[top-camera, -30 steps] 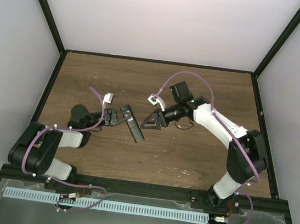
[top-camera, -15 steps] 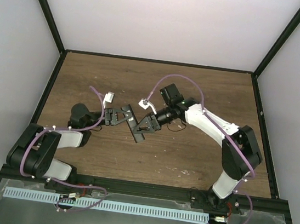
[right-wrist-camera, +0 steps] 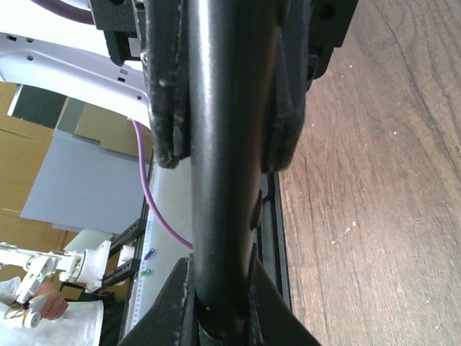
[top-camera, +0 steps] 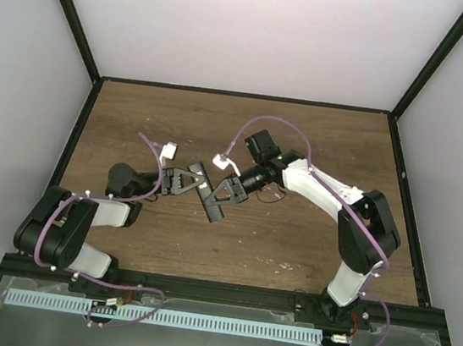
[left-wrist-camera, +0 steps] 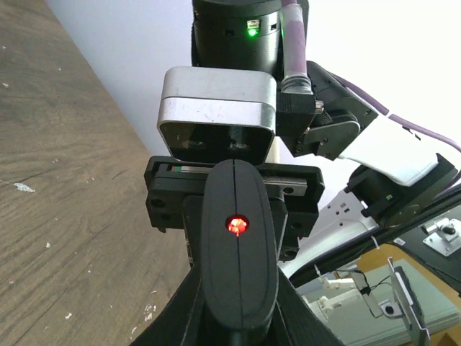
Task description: Load the batteries into the remote control
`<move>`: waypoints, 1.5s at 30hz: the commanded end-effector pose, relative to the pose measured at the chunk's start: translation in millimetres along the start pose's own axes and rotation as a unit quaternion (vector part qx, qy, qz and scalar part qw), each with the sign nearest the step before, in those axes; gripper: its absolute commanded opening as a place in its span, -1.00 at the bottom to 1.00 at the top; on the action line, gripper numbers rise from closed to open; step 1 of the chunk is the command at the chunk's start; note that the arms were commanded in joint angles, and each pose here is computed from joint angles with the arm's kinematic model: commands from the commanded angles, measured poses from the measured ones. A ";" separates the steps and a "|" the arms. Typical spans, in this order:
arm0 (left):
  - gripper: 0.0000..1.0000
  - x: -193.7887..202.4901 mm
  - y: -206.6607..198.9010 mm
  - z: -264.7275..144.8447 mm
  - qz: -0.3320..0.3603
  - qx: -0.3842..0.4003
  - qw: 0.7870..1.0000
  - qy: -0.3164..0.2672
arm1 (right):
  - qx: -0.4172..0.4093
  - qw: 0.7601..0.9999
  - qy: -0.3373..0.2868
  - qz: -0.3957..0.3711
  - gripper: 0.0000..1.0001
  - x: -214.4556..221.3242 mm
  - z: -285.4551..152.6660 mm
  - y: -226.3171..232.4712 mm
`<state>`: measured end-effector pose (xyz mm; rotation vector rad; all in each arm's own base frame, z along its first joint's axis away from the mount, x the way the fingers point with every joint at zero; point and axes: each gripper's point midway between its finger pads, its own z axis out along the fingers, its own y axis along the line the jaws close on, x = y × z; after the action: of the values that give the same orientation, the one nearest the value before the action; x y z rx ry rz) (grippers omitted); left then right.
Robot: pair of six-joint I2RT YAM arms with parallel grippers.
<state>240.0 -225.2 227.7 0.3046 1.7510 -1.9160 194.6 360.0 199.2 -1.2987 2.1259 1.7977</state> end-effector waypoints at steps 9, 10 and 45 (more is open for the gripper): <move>0.36 0.5 0.2 -3.9 0.035 -0.027 0.999 -0.013 | 0.037 0.999 -0.006 -0.039 -0.99 -11.6 -4.1 1.1; 0.49 -0.4 2.6 -5.5 0.040 -0.039 0.998 -0.018 | 0.054 0.998 -0.006 -0.038 -0.99 -10.5 -6.3 -2.9; 0.98 -64.2 -0.5 -152.5 0.125 -0.502 0.815 -0.262 | 0.777 0.600 0.178 0.062 -0.99 77.4 -164.4 -211.4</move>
<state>266.4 -62.7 242.3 -0.3520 1.9010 -0.6051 343.6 191.5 44.8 -0.8254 2.5843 -0.6489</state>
